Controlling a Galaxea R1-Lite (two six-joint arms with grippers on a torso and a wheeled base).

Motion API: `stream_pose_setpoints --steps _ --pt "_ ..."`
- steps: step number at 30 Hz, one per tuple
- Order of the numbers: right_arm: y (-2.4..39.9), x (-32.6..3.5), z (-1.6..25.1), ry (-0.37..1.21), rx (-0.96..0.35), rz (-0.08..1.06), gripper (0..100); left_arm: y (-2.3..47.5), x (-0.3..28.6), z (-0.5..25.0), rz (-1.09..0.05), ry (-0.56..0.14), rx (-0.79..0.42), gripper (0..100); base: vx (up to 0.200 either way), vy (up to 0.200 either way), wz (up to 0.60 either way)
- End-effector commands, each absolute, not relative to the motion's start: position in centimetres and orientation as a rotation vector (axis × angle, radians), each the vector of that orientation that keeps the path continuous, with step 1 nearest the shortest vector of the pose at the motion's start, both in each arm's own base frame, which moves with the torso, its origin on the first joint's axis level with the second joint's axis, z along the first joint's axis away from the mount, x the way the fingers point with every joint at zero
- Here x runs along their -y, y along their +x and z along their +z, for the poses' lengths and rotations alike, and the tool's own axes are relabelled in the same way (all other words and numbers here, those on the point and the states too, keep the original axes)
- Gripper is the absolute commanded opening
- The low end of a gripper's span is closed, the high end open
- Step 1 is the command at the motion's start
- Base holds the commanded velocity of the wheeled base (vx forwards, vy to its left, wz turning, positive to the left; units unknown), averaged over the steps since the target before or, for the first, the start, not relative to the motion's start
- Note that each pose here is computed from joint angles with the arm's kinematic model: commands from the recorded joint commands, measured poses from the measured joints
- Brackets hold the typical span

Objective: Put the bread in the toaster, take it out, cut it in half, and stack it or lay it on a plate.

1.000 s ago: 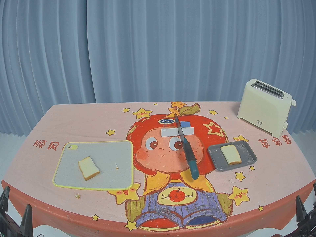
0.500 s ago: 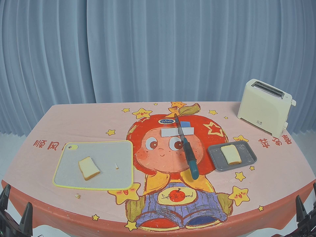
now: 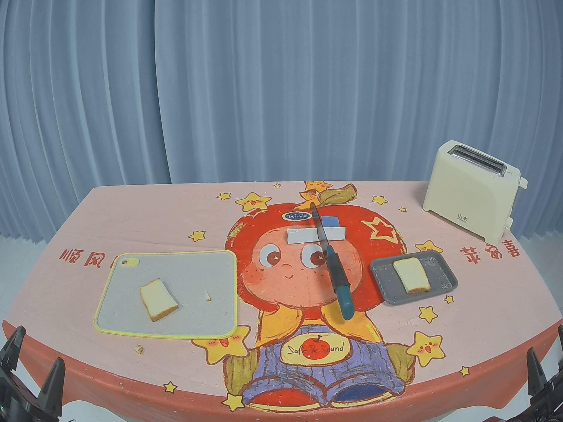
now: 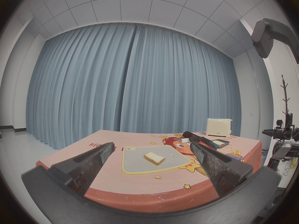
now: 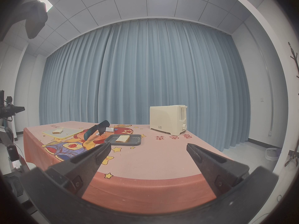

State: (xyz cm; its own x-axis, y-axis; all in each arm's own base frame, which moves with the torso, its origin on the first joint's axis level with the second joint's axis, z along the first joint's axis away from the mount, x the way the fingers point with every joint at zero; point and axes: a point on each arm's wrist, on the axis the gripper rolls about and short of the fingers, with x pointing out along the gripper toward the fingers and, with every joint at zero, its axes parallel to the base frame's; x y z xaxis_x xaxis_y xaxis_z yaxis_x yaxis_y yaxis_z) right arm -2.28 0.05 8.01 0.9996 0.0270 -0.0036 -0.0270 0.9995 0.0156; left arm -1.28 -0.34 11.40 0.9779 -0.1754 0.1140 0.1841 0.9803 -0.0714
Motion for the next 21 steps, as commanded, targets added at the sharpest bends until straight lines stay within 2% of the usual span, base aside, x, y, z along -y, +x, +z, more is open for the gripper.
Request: stream_pose_setpoints --steps 1,21 --pt "-2.2 0.0 7.5 0.015 -0.011 0.028 100 -0.8 0.4 11.5 -0.181 -0.084 0.073 100 0.000 0.000 0.00" --pt "-2.2 0.0 7.5 0.015 -0.011 0.028 100 0.4 0.4 12.8 -0.180 -0.084 0.011 100 0.000 0.000 0.00"
